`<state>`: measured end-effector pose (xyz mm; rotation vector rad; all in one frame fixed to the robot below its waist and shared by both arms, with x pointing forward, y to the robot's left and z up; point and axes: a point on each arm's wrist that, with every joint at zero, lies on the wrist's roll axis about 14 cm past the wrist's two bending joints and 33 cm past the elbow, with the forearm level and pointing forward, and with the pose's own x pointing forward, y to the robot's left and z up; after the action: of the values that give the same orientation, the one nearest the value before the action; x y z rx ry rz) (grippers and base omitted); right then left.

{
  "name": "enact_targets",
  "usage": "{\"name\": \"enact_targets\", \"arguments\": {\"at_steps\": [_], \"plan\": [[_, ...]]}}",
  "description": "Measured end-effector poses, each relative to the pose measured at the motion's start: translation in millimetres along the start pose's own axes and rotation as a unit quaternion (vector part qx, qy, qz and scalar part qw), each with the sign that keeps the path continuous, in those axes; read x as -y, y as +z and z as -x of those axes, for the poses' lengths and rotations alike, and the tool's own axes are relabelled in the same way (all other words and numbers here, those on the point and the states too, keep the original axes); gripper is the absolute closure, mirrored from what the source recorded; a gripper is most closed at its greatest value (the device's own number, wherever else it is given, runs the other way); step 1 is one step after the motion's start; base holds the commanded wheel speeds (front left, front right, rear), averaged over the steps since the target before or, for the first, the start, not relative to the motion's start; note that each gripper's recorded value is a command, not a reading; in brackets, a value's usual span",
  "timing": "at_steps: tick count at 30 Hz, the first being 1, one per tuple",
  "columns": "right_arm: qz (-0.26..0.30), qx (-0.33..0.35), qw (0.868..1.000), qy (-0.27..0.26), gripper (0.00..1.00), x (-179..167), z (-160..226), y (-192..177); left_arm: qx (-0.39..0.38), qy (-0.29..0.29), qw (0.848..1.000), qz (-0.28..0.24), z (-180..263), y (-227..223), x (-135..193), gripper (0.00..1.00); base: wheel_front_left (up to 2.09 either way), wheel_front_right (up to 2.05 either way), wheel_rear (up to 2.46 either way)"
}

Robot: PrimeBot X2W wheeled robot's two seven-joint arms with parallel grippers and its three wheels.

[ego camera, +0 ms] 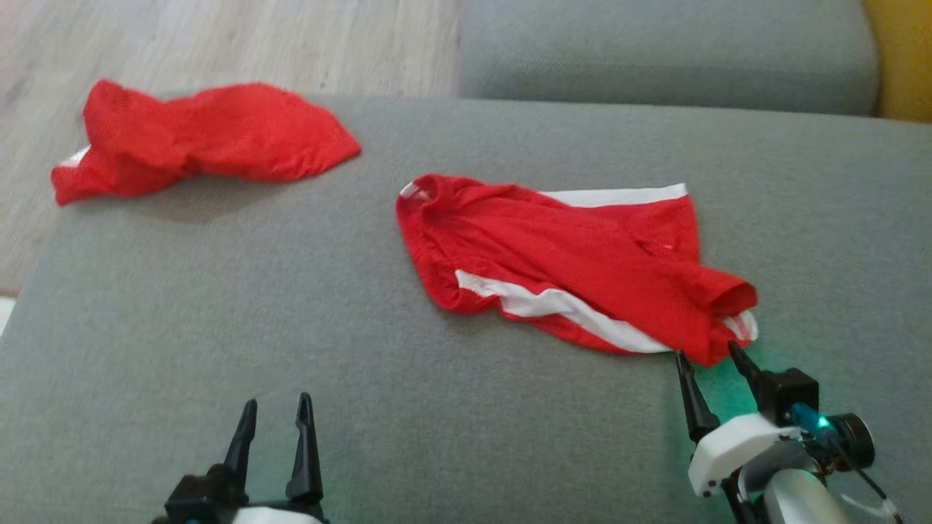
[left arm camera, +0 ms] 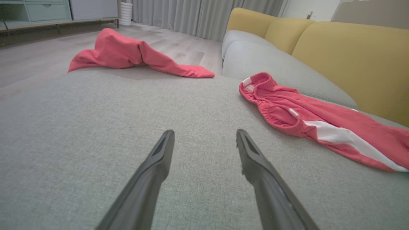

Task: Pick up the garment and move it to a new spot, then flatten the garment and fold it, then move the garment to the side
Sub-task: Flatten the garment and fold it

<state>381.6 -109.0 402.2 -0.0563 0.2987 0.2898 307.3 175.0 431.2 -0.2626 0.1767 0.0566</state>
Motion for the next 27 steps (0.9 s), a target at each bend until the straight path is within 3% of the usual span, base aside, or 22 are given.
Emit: {"name": "enact_targets", "arguments": {"at_steps": [5,10,11,12,13,14,16,17,27], "plan": [[0.007,-0.044,0.999,0.013,0.0,-5.1,-15.2,-20.3,-0.003,0.017,1.0,0.0,-3.6,-0.4,-9.4,0.0,0.0,0.0,0.0],[0.0,-0.046,0.999,0.022,0.0,-10.8,-23.6,-20.4,-0.007,0.023,1.0,-0.002,-3.5,-2.5,-12.2,0.0,0.0,0.0,0.0],[-0.001,-0.046,0.999,0.023,0.15,-12.0,-23.6,-20.2,-0.006,0.022,1.0,-0.002,-4.0,-2.0,-11.9,0.0,0.0,0.0,0.0],[-0.003,-0.044,0.999,0.025,0.15,-13.3,-23.4,-19.8,-0.005,0.022,1.0,-0.002,-4.6,-1.1,-11.5,0.0,0.0,0.0,0.0],[-0.006,-0.04,0.999,0.026,0.44,-14.5,-23.3,-18.4,-0.004,0.021,1.0,-0.002,-4.9,-0.6,-11.0,0.0,0.0,0.0,0.0],[-0.01,-0.036,0.999,0.027,0.54,-15.0,-23.3,-16.7,-0.004,0.02,1.0,-0.002,-5.2,-0.4,-10.5,0.0,0.0,0.0,0.0],[-0.014,-0.031,0.999,0.027,0.89,-15.5,-24.1,-13.7,-0.003,0.018,1.0,-0.002,-5.8,-0.2,-9.4,0.0,0.0,0.0,0.0],[-0.014,-0.029,0.999,0.028,1.0,-15.8,-25.0,-11.5,-0.003,0.017,1.0,-0.002,-6.1,0.0,-8.8,0.0,0.0,0.0,0.0],[-0.031,0.051,0.997,0.055,1.0,-34.3,-31.7,39.6,0.005,0.01,1.0,-0.005,-6.5,4.2,-5.1,0.0,0.0,0.0,0.0]]}}
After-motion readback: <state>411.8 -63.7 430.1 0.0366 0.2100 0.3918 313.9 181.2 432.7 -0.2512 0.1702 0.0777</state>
